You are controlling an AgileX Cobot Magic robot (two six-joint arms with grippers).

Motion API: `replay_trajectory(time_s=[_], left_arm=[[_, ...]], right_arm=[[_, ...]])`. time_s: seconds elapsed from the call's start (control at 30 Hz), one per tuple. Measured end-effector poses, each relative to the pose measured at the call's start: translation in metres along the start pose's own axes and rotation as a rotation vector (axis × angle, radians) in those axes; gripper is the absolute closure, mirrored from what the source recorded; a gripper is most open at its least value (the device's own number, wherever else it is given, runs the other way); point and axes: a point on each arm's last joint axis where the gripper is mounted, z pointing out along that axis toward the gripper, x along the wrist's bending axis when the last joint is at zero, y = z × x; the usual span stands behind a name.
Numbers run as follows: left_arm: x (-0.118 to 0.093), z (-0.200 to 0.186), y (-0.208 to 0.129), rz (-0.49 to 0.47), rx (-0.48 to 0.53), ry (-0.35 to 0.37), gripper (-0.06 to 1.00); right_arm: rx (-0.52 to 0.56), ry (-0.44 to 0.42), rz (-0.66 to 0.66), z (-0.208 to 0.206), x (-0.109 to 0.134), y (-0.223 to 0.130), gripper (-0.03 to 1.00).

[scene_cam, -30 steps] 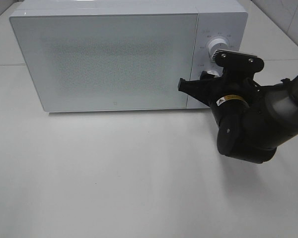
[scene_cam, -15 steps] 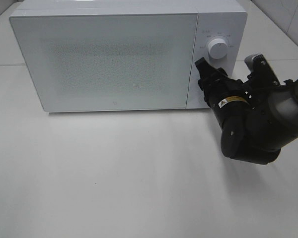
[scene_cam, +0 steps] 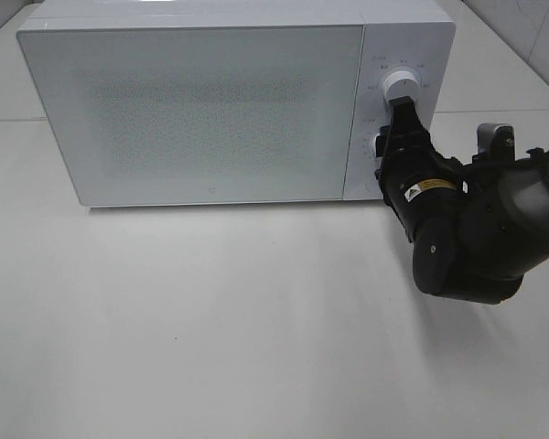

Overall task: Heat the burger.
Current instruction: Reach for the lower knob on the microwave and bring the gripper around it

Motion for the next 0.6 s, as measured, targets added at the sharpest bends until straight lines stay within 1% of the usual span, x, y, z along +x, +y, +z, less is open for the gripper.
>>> replay_trajectory(time_s=[0.03,0.1,0.2,0.27,0.6], left_arm=[[0.0000,0.0000,0.0000,0.000,0.000,0.000,-0.05],[0.0000,0.0000,0.0000,0.000,0.000,0.000,-0.05],[0.0000,0.0000,0.0000,0.000,0.000,0.000,-0.05],[0.0000,0.0000,0.0000,0.000,0.000,0.000,-0.05],[0.0000,0.0000,0.0000,0.000,0.000,0.000,-0.05]], right_arm=[[0.000,0.000,0.000,0.0000,0.0000,0.0000,0.57],[0.004,0.002,0.059,0.0000,0.0002,-0.0004,0.57],[0.004,0.002,0.077,0.0000,0.0002,-0.0004,0.57],[0.008,0.002,0.136,0.0000,0.0002,-0.0007,0.57],[0.014,0.005,0.155,0.0004,-0.0010,-0.0014,0.57]])
